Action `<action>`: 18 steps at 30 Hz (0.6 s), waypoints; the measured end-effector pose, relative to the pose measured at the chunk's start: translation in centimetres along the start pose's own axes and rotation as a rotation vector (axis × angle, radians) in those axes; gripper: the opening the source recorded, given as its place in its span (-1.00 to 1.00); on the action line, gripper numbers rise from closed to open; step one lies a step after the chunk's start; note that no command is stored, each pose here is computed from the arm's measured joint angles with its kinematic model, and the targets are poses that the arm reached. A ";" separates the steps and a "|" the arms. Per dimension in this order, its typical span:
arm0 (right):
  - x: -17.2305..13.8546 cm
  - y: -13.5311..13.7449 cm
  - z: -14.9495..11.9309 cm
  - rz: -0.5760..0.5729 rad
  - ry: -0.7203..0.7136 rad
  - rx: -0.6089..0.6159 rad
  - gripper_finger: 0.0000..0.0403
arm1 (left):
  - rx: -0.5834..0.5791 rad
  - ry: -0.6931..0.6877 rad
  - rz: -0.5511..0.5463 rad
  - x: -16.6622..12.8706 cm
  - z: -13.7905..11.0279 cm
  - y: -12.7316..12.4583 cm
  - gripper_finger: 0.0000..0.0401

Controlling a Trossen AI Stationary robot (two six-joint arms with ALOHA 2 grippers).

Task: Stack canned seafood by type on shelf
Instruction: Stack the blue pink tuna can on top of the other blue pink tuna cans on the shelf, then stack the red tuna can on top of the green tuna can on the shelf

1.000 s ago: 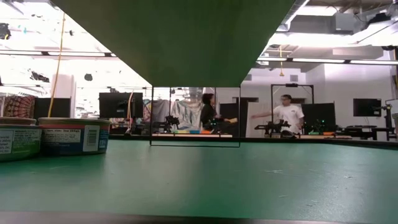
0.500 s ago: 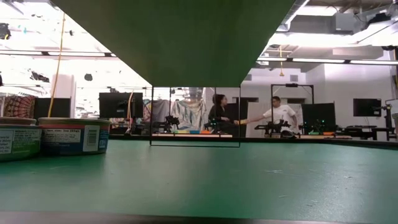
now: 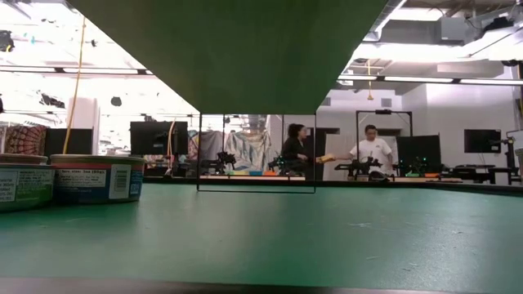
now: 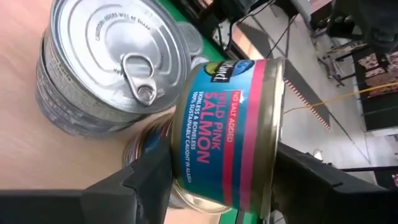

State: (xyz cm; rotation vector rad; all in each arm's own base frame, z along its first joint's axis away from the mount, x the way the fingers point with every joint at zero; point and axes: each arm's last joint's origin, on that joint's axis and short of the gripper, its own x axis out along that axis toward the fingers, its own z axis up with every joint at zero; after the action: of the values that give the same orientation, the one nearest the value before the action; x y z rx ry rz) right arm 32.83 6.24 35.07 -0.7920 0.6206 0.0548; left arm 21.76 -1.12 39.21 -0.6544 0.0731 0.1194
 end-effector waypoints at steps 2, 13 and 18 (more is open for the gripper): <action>-0.1 -0.2 -0.1 0.010 0.015 -0.011 0.39 | 0.000 -0.001 0.000 0.0 0.0 0.0 -0.01; -0.1 -0.3 -0.1 0.002 0.011 -0.155 0.64 | -0.019 -0.005 0.001 0.0 0.1 0.0 -0.01; -1.6 -0.5 0.2 0.006 -0.001 -0.097 0.65 | -0.027 0.009 -0.035 -0.2 0.1 -0.1 -0.01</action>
State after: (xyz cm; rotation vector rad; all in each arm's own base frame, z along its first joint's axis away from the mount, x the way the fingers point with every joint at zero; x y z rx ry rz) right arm 31.71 6.31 36.38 -0.8834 0.6234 0.0916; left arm 21.57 -1.16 39.43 -0.6827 0.0689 0.0840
